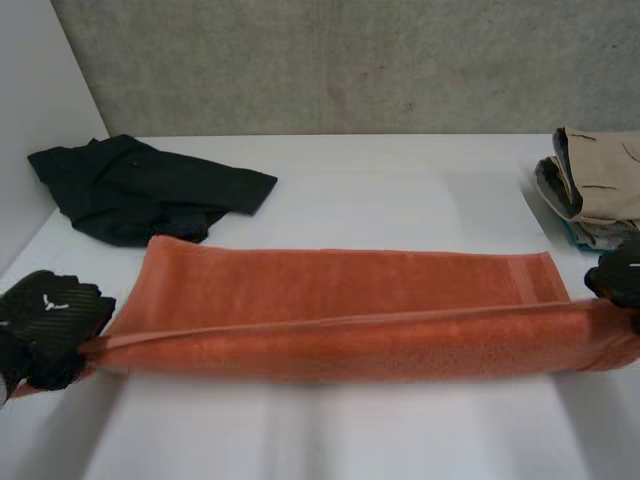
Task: Fold the laundry.
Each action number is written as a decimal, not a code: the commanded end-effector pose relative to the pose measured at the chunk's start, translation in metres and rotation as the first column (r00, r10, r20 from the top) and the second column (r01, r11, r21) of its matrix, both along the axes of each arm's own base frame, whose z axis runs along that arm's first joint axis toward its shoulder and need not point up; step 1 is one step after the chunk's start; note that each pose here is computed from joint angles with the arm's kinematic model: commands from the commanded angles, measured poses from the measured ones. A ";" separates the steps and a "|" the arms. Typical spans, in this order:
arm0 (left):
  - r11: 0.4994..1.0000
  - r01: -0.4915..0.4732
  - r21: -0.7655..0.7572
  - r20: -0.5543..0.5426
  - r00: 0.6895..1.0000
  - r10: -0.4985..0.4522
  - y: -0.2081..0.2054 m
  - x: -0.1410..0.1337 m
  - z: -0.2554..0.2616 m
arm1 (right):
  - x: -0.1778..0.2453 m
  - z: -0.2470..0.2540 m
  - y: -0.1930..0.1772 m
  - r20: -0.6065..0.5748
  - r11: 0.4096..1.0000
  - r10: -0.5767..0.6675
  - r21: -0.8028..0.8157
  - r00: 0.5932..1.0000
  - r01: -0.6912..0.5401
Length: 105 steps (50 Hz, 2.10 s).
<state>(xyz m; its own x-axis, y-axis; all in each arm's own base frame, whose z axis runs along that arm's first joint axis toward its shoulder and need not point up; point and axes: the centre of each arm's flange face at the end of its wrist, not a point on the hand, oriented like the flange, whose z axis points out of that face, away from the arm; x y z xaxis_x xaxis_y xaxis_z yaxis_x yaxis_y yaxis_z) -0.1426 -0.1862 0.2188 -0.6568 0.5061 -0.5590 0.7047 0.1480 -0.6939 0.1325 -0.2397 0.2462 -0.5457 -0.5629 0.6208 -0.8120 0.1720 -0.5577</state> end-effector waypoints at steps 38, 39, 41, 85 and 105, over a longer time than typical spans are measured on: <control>0.950 0.144 -0.278 -0.023 0.988 -0.156 -0.178 -0.117 -0.052 | 0.065 -0.072 -0.120 0.132 0.961 -0.152 -0.212 0.980 0.178; 0.950 0.142 -0.279 -0.026 0.988 -0.155 -0.175 -0.116 -0.047 | 0.064 -0.066 -0.112 0.151 0.963 -0.149 -0.203 0.977 0.178; 0.954 0.130 -0.269 -0.041 0.988 -0.146 -0.164 -0.111 -0.038 | 0.063 -0.058 -0.104 0.172 0.966 -0.141 -0.191 0.975 0.173; 0.967 0.102 -0.234 -0.223 0.962 -0.156 -0.090 -0.086 -0.020 | -0.051 -0.095 -0.074 0.270 0.941 -0.289 -0.096 0.919 0.324; 0.959 0.047 -0.279 -0.262 0.957 -0.123 -0.078 -0.070 0.003 | 0.081 -0.019 -0.054 -0.005 0.836 0.302 -0.480 0.953 -0.267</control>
